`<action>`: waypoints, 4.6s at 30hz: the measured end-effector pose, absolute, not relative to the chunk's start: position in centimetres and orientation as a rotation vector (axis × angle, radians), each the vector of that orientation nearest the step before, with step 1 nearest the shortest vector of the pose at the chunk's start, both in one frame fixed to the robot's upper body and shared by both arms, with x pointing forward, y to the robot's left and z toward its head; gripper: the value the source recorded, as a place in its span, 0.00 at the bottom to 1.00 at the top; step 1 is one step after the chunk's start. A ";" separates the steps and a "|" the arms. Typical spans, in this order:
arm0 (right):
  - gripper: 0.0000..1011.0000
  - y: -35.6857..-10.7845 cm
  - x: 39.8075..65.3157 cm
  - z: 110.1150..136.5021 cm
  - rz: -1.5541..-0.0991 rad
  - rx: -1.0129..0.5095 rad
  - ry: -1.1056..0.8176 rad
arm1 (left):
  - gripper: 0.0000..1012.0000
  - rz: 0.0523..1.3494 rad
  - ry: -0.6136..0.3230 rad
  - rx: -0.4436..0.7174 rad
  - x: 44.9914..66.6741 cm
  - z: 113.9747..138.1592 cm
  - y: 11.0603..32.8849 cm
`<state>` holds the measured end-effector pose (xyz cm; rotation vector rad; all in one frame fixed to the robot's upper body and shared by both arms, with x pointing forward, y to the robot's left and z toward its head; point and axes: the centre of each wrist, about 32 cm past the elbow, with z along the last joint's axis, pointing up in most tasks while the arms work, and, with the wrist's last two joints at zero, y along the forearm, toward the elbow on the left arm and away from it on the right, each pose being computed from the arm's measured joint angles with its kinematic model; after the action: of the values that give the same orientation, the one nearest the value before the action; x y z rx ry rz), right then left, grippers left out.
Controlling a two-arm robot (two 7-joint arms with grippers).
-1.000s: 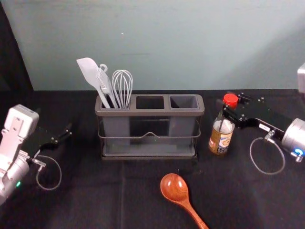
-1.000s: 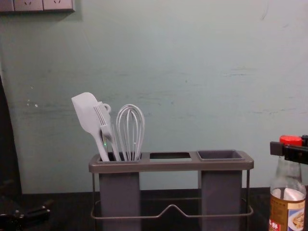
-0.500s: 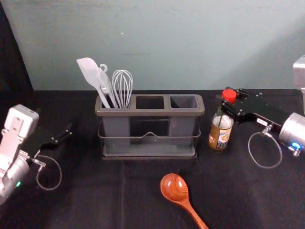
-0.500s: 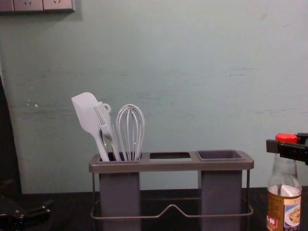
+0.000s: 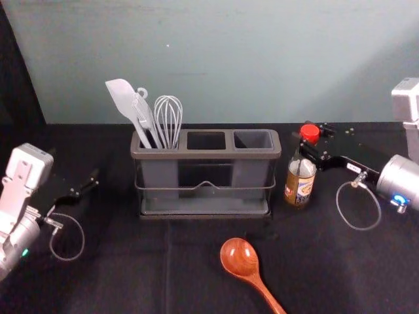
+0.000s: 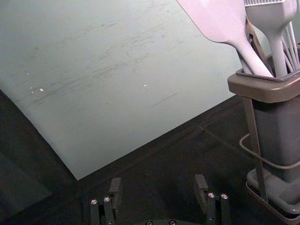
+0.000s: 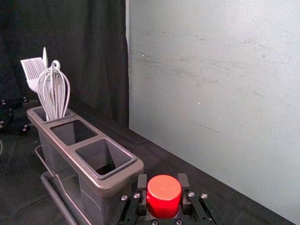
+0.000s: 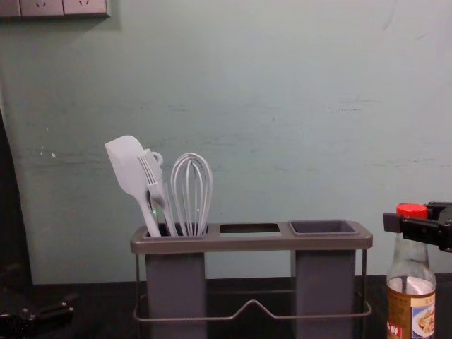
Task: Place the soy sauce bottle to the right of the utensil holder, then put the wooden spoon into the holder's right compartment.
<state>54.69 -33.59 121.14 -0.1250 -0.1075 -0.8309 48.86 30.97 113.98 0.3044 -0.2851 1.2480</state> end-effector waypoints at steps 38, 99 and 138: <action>0.81 -33.6 54.7 120.9 -0.826 -0.136 -0.111 | 1.00 1.248 -0.285 0.304 48.9 114.0 31.0; 0.99 -26.3 45.3 127.7 -0.548 -0.362 -0.232 | 1.00 1.248 -0.285 0.304 48.9 114.0 31.0; 0.99 -18.9 48.3 125.4 -0.760 -0.814 0.405 | 1.00 1.248 -0.285 0.304 48.9 114.0 31.0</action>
<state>48.30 -18.90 125.42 -0.8144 0.4054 -0.7601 48.86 30.96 113.98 0.3043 -0.2851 1.2480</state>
